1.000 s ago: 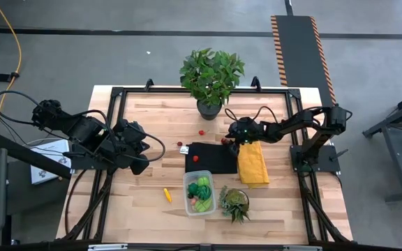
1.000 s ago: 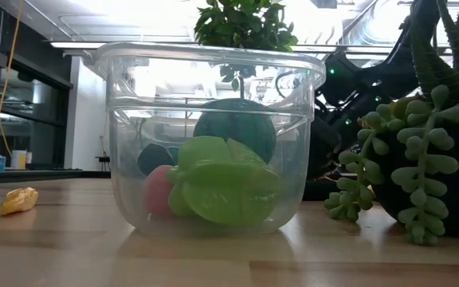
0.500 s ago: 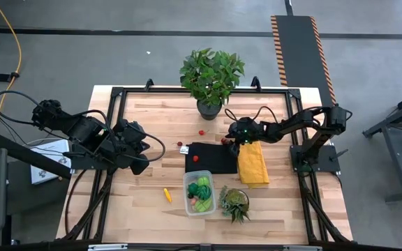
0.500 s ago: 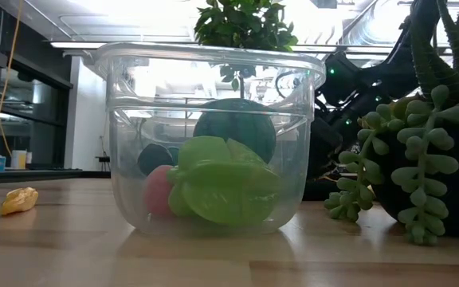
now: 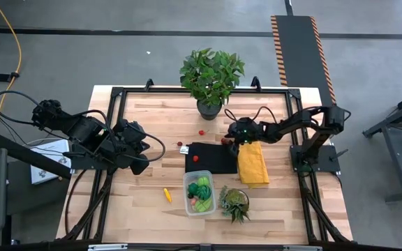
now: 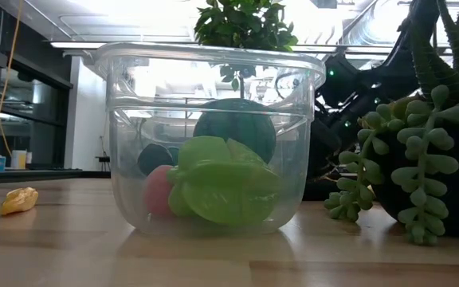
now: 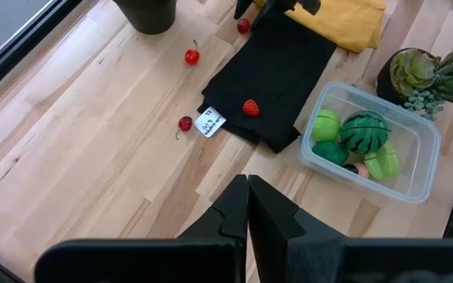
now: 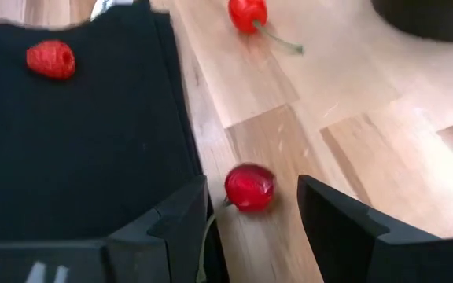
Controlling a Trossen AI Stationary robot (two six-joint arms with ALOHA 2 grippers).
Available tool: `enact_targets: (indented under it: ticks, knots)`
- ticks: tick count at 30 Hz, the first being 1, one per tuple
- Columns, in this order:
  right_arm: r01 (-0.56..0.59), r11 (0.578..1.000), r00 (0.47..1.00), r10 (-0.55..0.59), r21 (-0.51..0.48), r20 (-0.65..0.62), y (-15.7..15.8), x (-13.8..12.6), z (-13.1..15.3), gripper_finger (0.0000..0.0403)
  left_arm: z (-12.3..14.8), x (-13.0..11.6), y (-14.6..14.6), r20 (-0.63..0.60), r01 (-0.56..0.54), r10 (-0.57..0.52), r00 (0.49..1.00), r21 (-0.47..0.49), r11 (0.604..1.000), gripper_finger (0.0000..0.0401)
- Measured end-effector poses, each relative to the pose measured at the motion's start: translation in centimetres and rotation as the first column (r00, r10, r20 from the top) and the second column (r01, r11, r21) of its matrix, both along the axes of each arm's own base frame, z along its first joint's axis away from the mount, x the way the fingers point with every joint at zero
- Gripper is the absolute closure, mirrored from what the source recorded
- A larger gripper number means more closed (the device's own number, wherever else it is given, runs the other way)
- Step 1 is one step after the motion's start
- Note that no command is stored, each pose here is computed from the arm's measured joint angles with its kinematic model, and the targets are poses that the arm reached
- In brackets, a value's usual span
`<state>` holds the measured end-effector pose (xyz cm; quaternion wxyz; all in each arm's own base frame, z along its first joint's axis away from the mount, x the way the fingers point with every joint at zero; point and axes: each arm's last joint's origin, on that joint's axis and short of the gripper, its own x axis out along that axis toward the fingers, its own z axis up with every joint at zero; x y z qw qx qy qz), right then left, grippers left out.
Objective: Pick and placing Produce into tupperware
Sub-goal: Put the right cherry into the bin
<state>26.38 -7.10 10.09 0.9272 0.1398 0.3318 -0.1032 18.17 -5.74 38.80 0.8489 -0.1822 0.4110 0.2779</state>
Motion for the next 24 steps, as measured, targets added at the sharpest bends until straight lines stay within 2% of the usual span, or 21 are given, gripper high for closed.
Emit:
enact_targets:
  ticks: [10, 24]
  knots:
    - [0.002, 1.0, 1.0, -0.003, 0.015, 0.02, -0.06, 0.33, -0.61, 0.0215, 0.0, 0.0, 0.0, 0.001, -0.002, 0.002, 1.0, -0.002, 1.0, 0.04]
    - [0.0, 1.0, 0.999, -0.001, 0.012, 0.035, -0.08, 0.42, -0.54, 0.0239, 0.0, 0.0, -0.01, 0.001, -0.001, 0.001, 1.0, -0.002, 1.0, 0.0401]
